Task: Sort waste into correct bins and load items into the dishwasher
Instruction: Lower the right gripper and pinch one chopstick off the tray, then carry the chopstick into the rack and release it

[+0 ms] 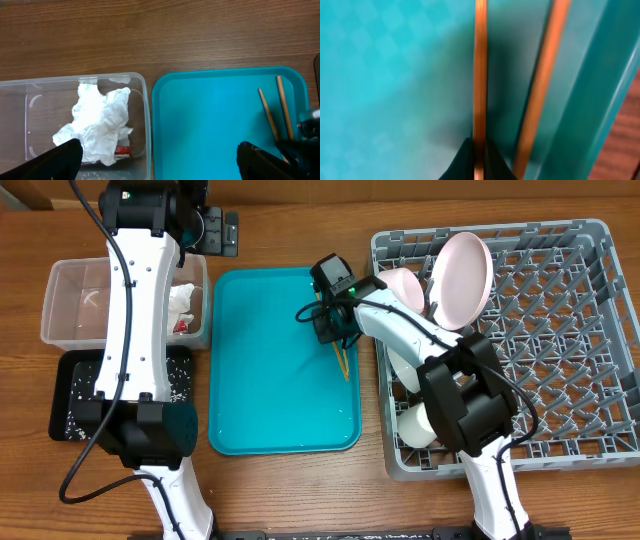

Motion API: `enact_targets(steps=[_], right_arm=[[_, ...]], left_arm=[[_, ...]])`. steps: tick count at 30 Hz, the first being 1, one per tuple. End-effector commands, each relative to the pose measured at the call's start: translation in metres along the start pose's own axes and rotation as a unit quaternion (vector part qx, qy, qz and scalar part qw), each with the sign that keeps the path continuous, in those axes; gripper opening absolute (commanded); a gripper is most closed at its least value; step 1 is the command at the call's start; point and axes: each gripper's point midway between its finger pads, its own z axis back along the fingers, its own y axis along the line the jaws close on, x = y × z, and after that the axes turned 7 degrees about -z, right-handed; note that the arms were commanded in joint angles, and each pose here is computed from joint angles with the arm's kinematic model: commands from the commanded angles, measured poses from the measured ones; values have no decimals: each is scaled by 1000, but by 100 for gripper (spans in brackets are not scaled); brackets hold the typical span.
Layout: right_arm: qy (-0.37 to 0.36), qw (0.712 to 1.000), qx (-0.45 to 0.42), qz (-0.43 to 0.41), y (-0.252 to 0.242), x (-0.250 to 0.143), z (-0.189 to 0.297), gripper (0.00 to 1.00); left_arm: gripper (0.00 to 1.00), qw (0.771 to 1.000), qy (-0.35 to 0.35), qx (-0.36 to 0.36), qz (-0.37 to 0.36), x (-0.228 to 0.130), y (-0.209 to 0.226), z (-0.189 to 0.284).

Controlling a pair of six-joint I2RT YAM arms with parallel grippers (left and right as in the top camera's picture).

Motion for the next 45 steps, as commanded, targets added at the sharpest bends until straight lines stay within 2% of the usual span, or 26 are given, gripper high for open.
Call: enact_targets(steps=[1, 5, 10, 14, 18, 24, 29, 36, 43, 44, 45], right_arm=[[9, 1000, 6, 3, 14, 1, 9, 4], [-31, 999, 24, 5, 29, 30, 59, 4], [-100, 994, 53, 5, 43, 61, 165, 4], [-121, 992, 23, -40, 12, 58, 236, 4], [-116, 989, -11, -91, -30, 41, 272, 4], [-58, 986, -77, -134, -77, -7, 298, 4], [-46, 984, -109, -134, -94, -32, 304, 4], [70, 974, -167, -135, -134, -85, 256, 4], [130, 962, -194, -144, -157, -114, 219, 4], [132, 961, -197, -143, -158, -116, 218, 13], [132, 960, -201, -142, -159, -116, 219, 35]], left_arm=[[100, 1000, -18, 6, -5, 7, 2, 12], [100, 1000, -18, 6, -5, 7, 2, 12], [100, 1000, -18, 6, -5, 7, 2, 12], [100, 1000, -18, 6, -5, 7, 2, 12], [100, 1000, -18, 6, -5, 7, 2, 12], [100, 1000, -18, 6, -5, 7, 2, 12], [100, 1000, -17, 6, -5, 7, 2, 12], [100, 1000, -18, 6, -5, 7, 2, 12], [100, 1000, -18, 6, -5, 7, 2, 12], [100, 1000, -17, 6, -5, 7, 2, 12], [100, 1000, -18, 6, -5, 7, 2, 12]])
